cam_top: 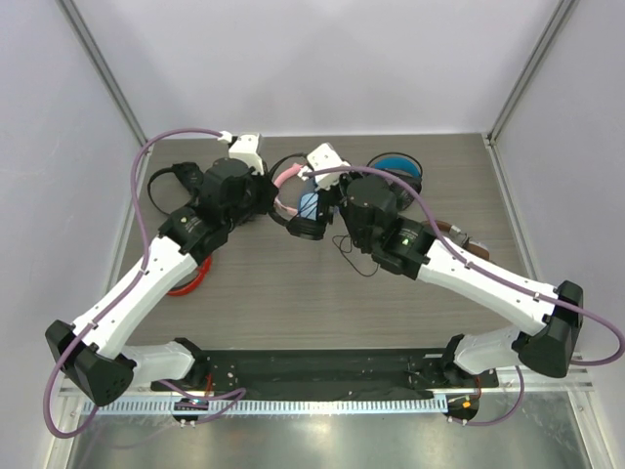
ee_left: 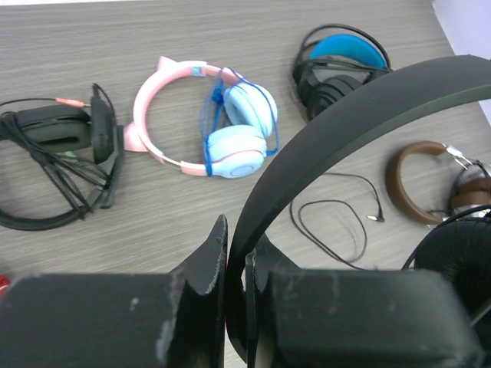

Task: Wrap the headphones
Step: Wrap the headphone cable with the right arm

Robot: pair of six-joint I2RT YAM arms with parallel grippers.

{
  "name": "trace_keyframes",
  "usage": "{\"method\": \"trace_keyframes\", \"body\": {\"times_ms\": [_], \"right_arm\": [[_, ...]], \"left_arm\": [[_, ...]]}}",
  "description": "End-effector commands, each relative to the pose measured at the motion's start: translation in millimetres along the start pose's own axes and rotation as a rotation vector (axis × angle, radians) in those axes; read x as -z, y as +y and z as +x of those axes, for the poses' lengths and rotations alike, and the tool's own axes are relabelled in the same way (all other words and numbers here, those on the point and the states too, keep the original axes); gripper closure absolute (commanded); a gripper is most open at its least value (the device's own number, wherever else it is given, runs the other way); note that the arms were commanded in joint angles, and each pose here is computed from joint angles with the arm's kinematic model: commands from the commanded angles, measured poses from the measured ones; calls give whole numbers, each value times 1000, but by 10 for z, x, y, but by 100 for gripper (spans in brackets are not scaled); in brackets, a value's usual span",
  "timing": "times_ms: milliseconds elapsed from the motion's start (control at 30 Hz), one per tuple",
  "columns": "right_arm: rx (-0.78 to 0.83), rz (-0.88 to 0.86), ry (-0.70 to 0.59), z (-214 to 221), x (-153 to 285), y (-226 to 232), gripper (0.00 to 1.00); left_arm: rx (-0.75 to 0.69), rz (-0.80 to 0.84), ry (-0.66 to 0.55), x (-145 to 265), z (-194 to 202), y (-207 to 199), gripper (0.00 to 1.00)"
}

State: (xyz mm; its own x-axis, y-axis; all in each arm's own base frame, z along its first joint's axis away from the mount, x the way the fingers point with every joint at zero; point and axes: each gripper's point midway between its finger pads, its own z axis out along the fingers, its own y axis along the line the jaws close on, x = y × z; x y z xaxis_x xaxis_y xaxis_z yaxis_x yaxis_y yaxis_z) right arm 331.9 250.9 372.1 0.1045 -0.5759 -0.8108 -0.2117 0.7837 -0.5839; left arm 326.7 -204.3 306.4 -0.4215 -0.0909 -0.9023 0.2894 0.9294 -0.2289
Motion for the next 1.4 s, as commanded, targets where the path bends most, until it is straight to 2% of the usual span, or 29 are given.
{"method": "trace_keyframes", "body": {"times_ms": [0, 133, 467, 633, 1067, 1367], "right_arm": [[-179, 78, -51, -120, 70, -427, 87], [-253, 66, -62, -56, 58, -480, 83], [-413, 43, -50, 250, -29, -490, 85], [-497, 17, -47, 401, -65, -322, 87], [-777, -52, -110, 628, -125, 174, 83], [-874, -114, -99, 731, -150, 433, 82]], "left_arm": [[-32, 83, 21, 121, -52, -140, 100], [-33, 115, 27, 147, -75, -203, 100], [-8, 207, 19, 259, -223, -395, 100], [27, 266, 0, 357, -378, -533, 100], [156, 414, -7, 530, -704, -867, 100], [291, 465, -20, 552, -872, -930, 100]]}}
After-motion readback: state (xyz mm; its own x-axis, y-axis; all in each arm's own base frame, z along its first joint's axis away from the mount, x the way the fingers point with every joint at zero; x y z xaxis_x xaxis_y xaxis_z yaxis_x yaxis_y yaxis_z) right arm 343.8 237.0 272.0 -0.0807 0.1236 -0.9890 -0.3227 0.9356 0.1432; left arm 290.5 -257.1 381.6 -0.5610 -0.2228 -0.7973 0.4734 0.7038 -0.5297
